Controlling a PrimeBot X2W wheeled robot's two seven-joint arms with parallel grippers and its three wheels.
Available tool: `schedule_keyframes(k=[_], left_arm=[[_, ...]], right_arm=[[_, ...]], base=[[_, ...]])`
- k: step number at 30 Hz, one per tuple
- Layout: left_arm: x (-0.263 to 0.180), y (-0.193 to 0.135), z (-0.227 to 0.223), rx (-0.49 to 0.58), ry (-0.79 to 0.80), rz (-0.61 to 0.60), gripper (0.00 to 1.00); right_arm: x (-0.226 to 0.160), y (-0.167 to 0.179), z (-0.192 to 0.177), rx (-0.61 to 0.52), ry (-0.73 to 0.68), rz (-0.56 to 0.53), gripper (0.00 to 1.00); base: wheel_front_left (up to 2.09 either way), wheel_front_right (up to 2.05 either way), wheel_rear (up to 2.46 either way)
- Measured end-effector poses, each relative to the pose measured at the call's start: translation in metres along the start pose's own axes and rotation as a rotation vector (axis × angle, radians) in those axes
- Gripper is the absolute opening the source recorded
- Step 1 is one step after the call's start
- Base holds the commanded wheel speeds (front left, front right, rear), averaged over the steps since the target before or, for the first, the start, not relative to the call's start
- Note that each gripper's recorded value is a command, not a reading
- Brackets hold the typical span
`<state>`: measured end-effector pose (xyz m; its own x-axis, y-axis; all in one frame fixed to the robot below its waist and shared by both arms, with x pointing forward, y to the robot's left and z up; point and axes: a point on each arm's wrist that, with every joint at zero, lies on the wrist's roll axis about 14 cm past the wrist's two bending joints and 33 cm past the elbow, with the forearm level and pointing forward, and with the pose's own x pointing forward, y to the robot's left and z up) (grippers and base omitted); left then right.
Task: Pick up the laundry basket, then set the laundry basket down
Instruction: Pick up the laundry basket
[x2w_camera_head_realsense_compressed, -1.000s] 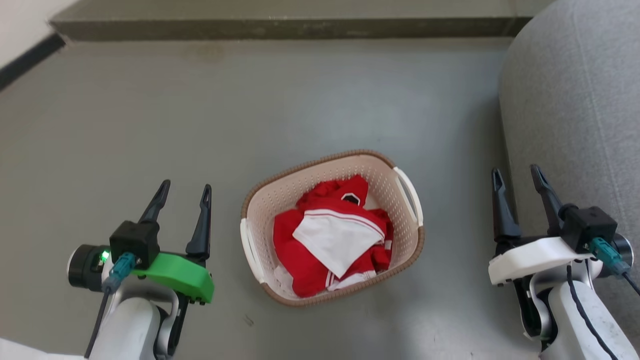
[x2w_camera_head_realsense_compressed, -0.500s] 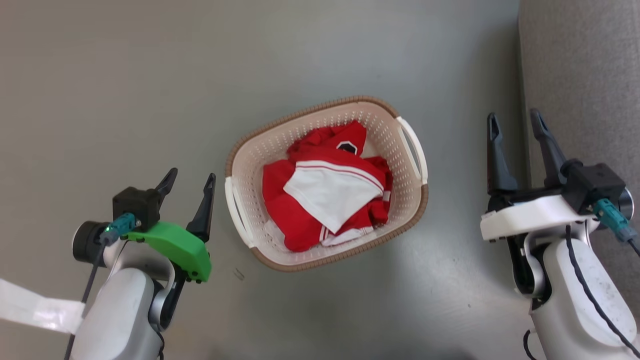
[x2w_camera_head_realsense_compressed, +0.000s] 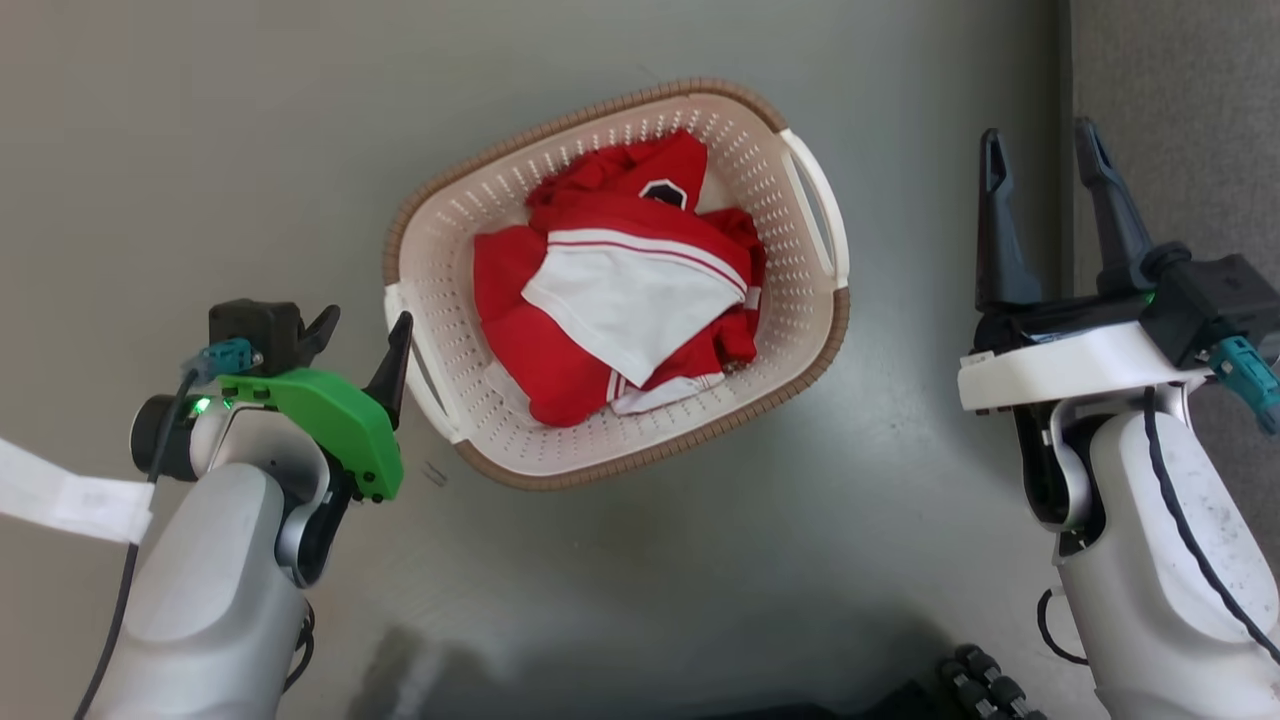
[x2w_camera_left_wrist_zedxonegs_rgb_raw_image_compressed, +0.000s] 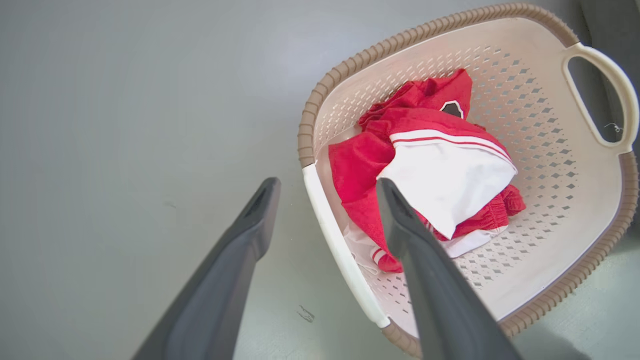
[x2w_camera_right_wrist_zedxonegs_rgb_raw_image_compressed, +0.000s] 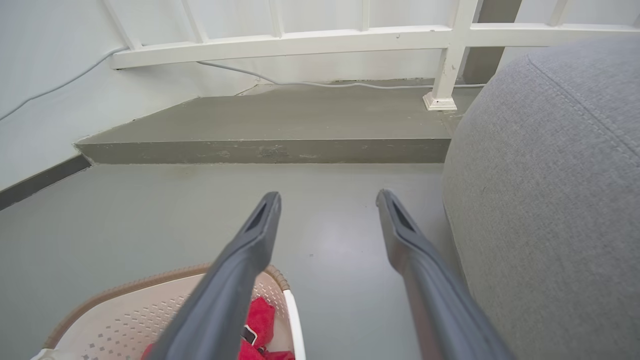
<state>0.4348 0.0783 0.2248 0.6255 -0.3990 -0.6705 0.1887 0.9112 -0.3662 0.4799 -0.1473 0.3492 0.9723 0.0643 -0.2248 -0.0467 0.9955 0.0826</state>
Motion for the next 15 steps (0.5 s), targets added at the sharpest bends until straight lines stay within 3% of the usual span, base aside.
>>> schedule_keyframes(k=[15], left_arm=[[0.038, 0.014, -0.072, -0.089, 0.260, 0.010, 1.00]], right_arm=[[0.008, -0.016, -0.037, -0.022, 0.070, -0.048, 1.00]], base=[[0.00, 0.00, 0.00]])
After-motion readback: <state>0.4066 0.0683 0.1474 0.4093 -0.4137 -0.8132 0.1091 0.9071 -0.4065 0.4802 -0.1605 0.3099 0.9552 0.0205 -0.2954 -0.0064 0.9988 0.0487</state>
